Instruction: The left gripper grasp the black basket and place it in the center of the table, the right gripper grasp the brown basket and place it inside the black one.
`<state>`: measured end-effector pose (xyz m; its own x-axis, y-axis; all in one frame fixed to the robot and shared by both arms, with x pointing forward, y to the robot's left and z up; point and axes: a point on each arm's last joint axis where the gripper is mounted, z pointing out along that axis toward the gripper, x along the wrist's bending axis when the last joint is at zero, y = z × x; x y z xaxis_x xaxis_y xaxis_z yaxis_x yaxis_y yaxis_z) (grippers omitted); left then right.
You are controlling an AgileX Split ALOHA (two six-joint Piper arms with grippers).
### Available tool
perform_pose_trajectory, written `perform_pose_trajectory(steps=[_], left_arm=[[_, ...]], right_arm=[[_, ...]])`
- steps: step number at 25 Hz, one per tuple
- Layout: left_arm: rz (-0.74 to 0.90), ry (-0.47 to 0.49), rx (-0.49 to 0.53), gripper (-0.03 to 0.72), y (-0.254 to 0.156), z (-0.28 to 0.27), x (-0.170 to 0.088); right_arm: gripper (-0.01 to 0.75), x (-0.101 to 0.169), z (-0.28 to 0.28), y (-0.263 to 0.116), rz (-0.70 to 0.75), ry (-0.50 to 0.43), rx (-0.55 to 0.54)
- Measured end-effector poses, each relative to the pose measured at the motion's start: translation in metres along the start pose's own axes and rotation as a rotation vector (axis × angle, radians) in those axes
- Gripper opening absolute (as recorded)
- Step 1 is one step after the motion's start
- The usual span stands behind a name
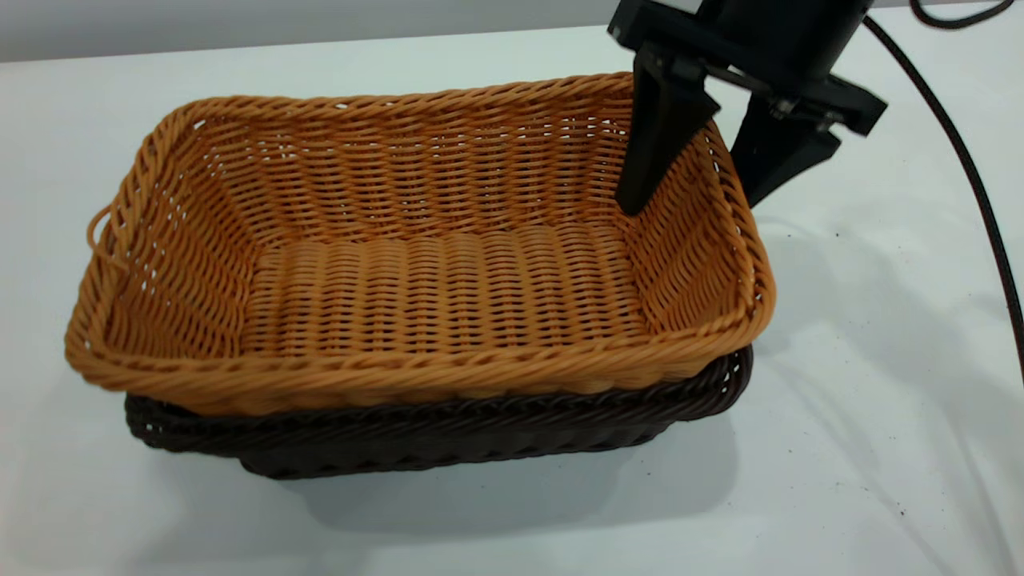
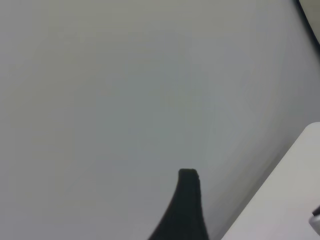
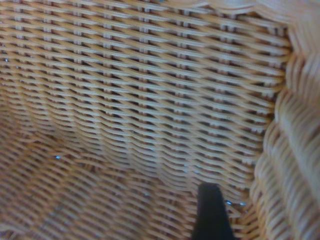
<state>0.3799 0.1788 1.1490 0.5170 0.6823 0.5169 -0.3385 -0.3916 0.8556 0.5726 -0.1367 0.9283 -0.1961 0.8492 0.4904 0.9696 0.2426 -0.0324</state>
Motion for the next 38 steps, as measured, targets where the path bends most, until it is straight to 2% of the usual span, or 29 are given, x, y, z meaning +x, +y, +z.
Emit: perform_pose_trajectory(steps=[6, 12, 15, 22, 26, 33, 38], left_arm=[[-0.116, 0.001, 0.014, 0.596, -0.001, 0.000, 0.000], [-0.124, -0.004, 0.015, 0.596, -0.001, 0.000, -0.001], [-0.124, -0.043, 0.017, 0.577, -0.001, 0.000, -0.004], [-0.125, -0.194, -0.008, 0.434, 0.004, -0.011, -0.015], [-0.149, -0.222, -0.051, 0.329, 0.012, -0.025, -0.014], [-0.154, -0.312, -0.112, 0.198, 0.022, -0.051, -0.016], [-0.140, -0.401, -0.065, 0.108, 0.020, -0.065, -0.022]], right_arm=[[0.486, 0.011, -0.031, -0.007, -0.054, -0.058, -0.072], [0.486, 0.026, -0.077, -0.023, -0.115, -0.152, -0.183], [0.484, 0.037, -0.105, -0.036, -0.152, -0.182, -0.262], [0.418, 0.065, -0.174, -0.087, -0.219, -0.221, -0.452], [0.366, 0.076, -0.211, -0.128, -0.237, -0.265, -0.564], [0.289, 0.079, -0.261, -0.211, -0.244, -0.404, -0.749], [0.207, 0.079, -0.287, -0.272, -0.223, -0.434, -0.953]])
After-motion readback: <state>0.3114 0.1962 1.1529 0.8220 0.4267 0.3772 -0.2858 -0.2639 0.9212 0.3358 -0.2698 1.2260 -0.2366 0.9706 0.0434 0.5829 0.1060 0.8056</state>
